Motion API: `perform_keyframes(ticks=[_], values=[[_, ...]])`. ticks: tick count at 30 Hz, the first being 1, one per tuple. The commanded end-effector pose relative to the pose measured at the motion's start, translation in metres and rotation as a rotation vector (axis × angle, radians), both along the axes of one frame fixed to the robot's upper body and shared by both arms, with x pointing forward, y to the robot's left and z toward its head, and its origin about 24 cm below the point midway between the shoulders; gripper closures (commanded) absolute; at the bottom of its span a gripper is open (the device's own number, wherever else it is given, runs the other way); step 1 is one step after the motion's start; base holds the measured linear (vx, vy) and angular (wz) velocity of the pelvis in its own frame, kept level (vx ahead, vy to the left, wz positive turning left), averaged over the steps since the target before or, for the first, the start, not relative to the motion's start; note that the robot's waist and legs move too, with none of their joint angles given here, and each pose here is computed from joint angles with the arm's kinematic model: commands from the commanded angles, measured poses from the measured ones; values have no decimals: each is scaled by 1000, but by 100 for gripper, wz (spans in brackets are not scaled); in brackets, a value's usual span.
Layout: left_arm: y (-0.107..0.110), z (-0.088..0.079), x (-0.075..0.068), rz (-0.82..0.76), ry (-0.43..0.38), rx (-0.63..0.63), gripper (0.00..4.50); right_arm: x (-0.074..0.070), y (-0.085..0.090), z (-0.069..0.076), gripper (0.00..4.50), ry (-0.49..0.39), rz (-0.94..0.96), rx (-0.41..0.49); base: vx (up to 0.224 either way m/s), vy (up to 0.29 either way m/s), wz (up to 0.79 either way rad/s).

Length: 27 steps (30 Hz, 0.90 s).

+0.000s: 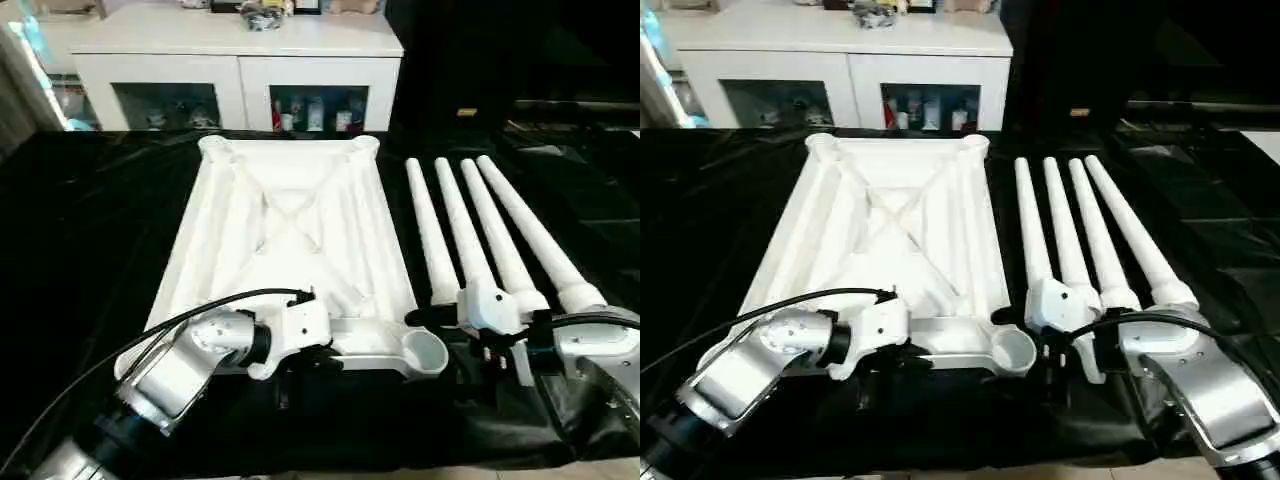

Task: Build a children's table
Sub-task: Rotate table base

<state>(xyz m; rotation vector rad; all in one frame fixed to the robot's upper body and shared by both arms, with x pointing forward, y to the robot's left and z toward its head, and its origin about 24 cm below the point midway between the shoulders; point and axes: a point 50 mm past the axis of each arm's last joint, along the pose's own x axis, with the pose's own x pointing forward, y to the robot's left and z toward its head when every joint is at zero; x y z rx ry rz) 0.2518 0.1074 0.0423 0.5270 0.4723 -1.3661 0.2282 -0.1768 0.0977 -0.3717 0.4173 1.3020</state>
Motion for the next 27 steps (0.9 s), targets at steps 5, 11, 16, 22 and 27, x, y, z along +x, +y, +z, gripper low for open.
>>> perform_keyframes(ticks=[5,11,16,22,27], values=[[48,-12,0,247,17,118,445,8,4,3,0,-35,-23,13,0,0,0],[67,-9,0,349,6,141,445,13,4,4,0,-60,-46,20,0,0,0],[69,-10,-6,397,-5,140,445,21,5,3,0,-88,-90,17,0,0,0],[51,-5,3,352,-136,61,445,33,10,-2,0,-104,-181,5,0,0,0],[45,4,12,304,-267,49,445,45,14,-5,0,-141,-289,-6,0,0,0]])
